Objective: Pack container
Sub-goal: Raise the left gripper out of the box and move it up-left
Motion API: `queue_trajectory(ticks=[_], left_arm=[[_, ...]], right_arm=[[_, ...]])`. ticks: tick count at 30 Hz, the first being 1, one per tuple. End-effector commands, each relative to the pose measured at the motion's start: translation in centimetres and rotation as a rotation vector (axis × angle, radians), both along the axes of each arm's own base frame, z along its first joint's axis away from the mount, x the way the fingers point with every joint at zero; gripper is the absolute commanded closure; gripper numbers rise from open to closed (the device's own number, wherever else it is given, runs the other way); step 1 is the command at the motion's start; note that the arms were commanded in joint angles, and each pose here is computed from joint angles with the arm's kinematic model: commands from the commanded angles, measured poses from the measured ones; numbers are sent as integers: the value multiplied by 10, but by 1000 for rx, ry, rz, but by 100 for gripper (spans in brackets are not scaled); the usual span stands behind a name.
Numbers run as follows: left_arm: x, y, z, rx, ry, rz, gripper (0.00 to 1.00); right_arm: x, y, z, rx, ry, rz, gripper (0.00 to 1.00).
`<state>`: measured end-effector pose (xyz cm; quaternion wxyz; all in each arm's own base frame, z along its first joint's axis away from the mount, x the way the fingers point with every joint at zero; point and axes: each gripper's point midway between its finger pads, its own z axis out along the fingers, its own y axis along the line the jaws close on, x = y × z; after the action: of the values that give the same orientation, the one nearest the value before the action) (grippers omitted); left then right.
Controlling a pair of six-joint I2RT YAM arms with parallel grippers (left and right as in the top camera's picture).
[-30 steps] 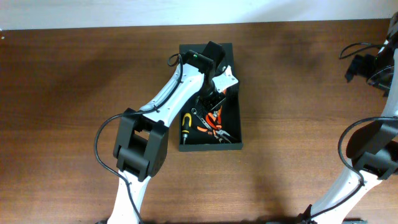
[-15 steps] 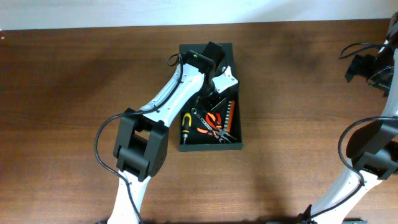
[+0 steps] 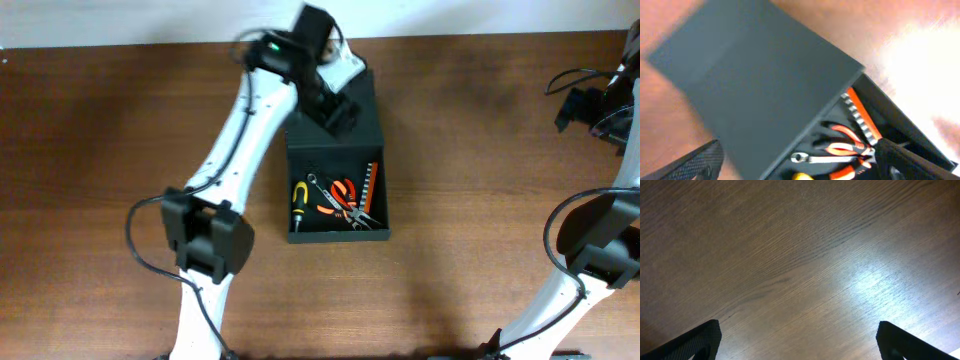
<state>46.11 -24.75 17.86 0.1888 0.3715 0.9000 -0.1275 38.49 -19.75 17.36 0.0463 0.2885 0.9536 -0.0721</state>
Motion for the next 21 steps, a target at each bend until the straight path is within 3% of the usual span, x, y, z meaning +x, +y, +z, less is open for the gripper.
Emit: queue_trajectory(ticks=[1,5,11,17,21], left_arm=[[25,42,29,18,-60,173,1],[42,92,43,21,-67,393,1],[41,173,34,-47,104,852,1],[27,215,27,-18,178,955,1],[27,218,27,-18,180,960,1]], right_arm=[[-1,-2,3,-8,-8,-12,1],[-1,-2,3,-8,-9,-12,1],[-1,-2,3,-7,-8,-12,1],[-1,-2,3,-7,-9,-12,1],[34,10,6,81,-171,5,1]])
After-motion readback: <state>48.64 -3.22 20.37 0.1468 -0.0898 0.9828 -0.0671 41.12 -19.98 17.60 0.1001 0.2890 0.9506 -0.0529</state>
